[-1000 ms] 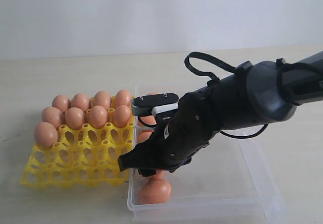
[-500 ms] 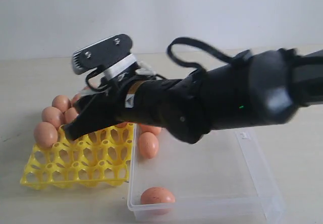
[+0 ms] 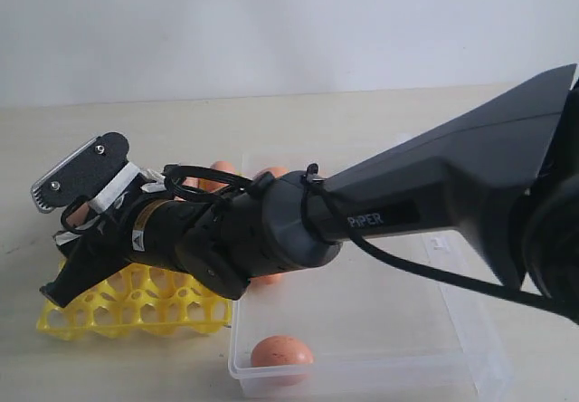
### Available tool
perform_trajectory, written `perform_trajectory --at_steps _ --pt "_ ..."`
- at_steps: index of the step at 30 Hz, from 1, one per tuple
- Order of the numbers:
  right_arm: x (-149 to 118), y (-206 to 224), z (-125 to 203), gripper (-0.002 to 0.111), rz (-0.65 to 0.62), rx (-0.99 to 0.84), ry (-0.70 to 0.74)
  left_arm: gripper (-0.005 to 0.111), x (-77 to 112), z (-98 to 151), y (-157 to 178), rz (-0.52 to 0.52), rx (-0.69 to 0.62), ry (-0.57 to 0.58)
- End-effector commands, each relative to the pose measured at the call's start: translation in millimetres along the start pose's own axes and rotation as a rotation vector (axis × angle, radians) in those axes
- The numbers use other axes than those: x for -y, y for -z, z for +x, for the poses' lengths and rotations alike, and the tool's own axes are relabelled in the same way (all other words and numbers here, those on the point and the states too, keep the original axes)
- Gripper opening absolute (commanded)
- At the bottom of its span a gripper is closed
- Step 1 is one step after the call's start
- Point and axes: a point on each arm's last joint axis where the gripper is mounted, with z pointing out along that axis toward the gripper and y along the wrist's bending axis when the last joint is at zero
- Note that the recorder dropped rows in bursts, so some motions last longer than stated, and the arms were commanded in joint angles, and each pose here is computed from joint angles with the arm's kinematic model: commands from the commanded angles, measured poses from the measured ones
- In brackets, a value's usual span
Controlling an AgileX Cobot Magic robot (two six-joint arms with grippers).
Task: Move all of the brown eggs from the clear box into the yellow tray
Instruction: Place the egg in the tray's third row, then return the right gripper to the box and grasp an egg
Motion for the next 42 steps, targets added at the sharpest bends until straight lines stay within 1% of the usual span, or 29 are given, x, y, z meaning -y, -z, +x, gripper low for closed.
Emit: perform_trajectory --at_steps 1,6,12,14,16,18,22,23,24,27,30,31,33,36,37,38,40,42 --pt "13 -1 -1 0.000 0.025 0.007 -0.005 0.000 0.1 -2 1 0.005 0.019 0.005" --pt "20 -1 1 0.000 0.039 -0.007 -0.047 0.000 0.1 -2 1 0.005 0.019 0.005" --pt "28 0 9 0.000 0.052 -0.083 -0.094 0.000 0.1 -2 1 0.005 0.019 0.005" --pt "29 0 10 0.004 0.057 -0.091 -0.129 0.000 0.1 -2 1 0.005 0.019 0.005" --pt "30 0 11 0.013 0.059 -0.091 -0.159 0.000 0.1 -2 1 0.005 0.019 0.005" --pt "30 0 11 0.024 0.059 -0.091 -0.160 0.000 0.1 -2 1 0.005 0.019 0.005" --pt "30 0 11 0.058 0.059 -0.091 -0.160 0.000 0.1 -2 1 0.005 0.019 0.005" --pt "30 0 11 0.065 0.058 -0.091 -0.156 0.000 0.1 -2 1 0.005 0.019 0.005" --pt "30 0 11 0.069 0.057 -0.094 -0.153 0.000 0.1 -2 1 0.005 0.019 0.005" --pt "31 3 7 0.069 0.058 -0.105 -0.151 0.000 0.1 -2 1 0.005 0.019 0.005" --pt "31 14 -8 0.066 0.058 -0.112 -0.140 0.000 0.1 -2 1 0.005 0.019 0.005" --pt "32 22 -18 0.065 0.058 -0.116 -0.126 0.000 0.1 -2 1 0.005 0.019 0.005" --pt "36 37 -31 0.064 0.066 -0.164 -0.100 0.000 0.1 -2 1 0.005 0.019 0.005" --pt "46 74 -54 0.063 0.098 -0.299 -0.065 0.000 0.1 -2 1 0.005 0.019 0.005" --pt "48 89 -57 0.062 0.115 -0.392 -0.053 0.000 0.1 -2 1 0.005 0.019 0.005" --pt "51 102 -62 0.062 0.135 -0.442 -0.058 0.000 0.1 -2 1 0.005 0.019 0.005" --pt "56 125 -62 0.062 0.187 -0.570 -0.114 0.000 0.1 -2 1 0.005 0.019 0.005" --pt "63 140 -56 0.062 0.238 -0.641 -0.157 0.000 0.1 -2 1 0.005 0.019 0.005"
